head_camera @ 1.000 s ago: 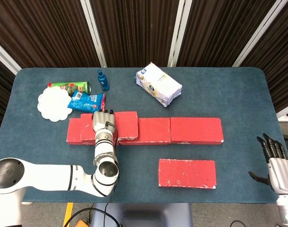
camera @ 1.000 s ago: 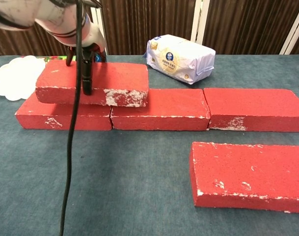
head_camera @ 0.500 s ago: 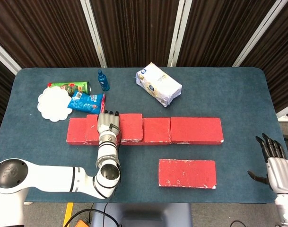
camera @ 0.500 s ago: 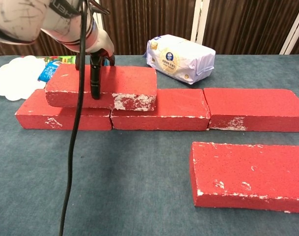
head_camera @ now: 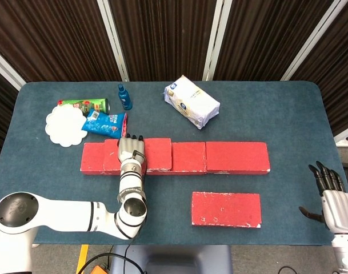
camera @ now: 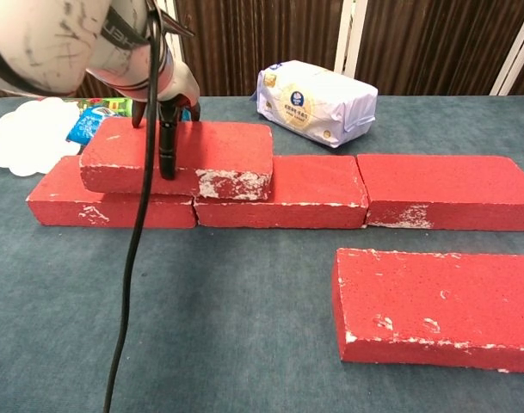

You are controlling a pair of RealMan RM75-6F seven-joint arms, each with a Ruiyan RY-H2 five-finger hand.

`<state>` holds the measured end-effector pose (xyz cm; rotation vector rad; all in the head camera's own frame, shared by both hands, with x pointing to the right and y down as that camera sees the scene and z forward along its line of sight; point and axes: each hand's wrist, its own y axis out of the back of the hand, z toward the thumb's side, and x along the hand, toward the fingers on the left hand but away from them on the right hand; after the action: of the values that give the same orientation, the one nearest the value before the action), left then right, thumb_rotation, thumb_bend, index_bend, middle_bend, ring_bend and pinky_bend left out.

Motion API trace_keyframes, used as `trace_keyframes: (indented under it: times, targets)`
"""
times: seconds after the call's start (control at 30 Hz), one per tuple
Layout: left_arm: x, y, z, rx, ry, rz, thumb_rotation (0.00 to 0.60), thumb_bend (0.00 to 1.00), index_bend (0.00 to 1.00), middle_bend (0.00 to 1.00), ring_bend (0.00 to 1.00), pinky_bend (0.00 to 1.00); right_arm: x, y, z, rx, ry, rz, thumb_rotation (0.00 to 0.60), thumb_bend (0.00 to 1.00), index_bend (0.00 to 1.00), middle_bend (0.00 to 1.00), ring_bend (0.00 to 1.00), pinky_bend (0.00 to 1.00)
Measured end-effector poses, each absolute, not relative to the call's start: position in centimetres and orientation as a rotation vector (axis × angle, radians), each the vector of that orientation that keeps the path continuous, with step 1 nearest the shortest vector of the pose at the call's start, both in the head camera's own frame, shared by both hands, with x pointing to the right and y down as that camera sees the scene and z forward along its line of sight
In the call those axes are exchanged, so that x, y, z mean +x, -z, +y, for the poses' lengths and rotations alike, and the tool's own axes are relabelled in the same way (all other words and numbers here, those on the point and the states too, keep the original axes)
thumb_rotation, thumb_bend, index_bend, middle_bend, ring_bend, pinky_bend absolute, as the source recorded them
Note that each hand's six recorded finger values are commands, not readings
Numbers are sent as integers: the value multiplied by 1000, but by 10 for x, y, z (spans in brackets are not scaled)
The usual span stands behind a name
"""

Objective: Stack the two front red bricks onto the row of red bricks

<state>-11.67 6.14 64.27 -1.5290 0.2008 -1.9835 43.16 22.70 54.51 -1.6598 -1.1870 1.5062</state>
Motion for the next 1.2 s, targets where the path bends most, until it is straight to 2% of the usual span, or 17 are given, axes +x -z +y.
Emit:
trace_keyframes:
  times: [1.2]
  targets:
    - [-107, -650, 66, -1517, 2000, 200, 600, 201, 0, 38, 0, 229, 434, -542, 226, -1655, -1504, -1208, 600, 0, 80, 28, 33, 0]
